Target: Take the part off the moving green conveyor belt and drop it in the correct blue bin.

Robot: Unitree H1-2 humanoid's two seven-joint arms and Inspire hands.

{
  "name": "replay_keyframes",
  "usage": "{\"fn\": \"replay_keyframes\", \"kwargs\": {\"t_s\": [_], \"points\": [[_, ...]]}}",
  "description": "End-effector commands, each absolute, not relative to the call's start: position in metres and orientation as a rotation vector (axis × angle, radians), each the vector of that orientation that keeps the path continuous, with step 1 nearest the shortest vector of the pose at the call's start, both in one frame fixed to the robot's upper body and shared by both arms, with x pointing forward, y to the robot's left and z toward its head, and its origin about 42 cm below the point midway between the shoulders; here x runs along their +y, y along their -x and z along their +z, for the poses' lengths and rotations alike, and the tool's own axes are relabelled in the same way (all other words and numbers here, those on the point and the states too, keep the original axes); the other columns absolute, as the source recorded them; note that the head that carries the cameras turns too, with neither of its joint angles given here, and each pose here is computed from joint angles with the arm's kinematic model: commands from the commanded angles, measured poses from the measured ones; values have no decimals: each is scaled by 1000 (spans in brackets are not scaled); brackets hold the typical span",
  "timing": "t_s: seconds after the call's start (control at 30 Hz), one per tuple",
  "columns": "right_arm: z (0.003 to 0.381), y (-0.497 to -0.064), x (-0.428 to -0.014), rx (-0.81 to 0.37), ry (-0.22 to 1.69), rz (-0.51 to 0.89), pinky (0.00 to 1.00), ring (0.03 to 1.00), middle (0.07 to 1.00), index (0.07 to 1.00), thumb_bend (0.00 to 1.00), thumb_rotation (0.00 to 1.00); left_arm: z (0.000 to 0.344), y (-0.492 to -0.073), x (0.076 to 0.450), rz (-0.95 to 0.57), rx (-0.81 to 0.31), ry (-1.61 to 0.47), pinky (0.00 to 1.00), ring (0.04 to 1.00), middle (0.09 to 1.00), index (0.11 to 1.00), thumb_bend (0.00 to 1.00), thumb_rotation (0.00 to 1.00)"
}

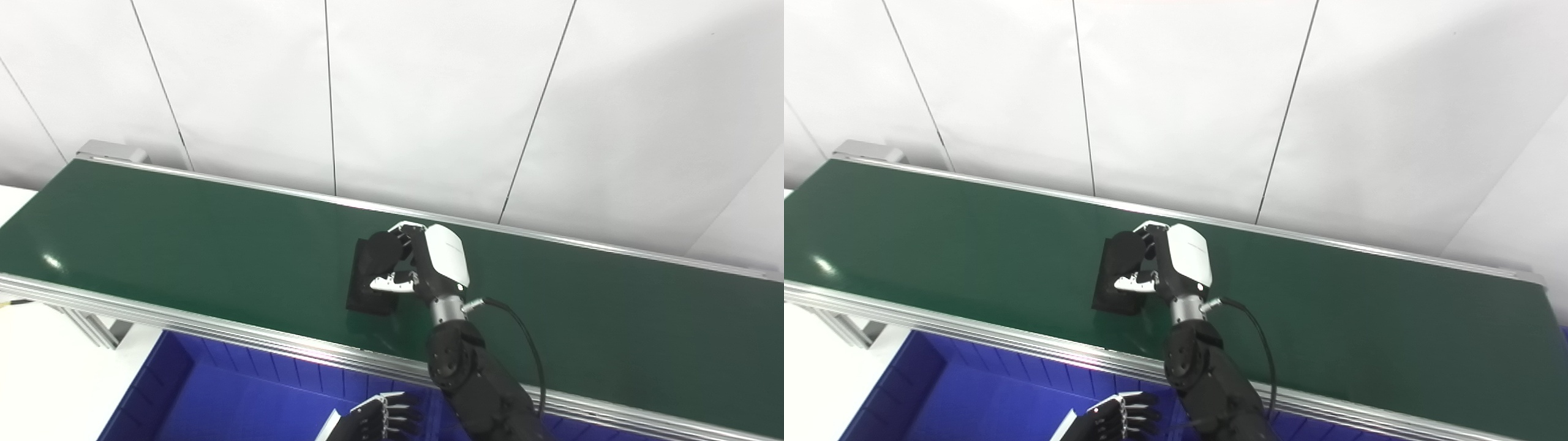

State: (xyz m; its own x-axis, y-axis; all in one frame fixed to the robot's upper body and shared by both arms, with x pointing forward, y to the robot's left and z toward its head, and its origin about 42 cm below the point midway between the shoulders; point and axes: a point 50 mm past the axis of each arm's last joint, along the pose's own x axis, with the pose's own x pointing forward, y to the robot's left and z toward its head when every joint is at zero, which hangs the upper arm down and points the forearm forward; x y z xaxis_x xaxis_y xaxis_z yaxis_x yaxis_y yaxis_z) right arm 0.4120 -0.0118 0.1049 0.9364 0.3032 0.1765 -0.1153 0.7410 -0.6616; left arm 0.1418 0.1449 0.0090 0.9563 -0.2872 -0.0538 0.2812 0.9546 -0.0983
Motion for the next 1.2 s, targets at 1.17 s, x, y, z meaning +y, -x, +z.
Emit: {"fn": "replay_keyframes", "kwargs": {"t_s": [1.17], "points": [[139, -232, -174, -188, 587, 81, 347, 475, 561, 460, 489, 0, 54, -160, 197, -204, -133, 107, 687, 725, 752, 750, 900, 346]]}}
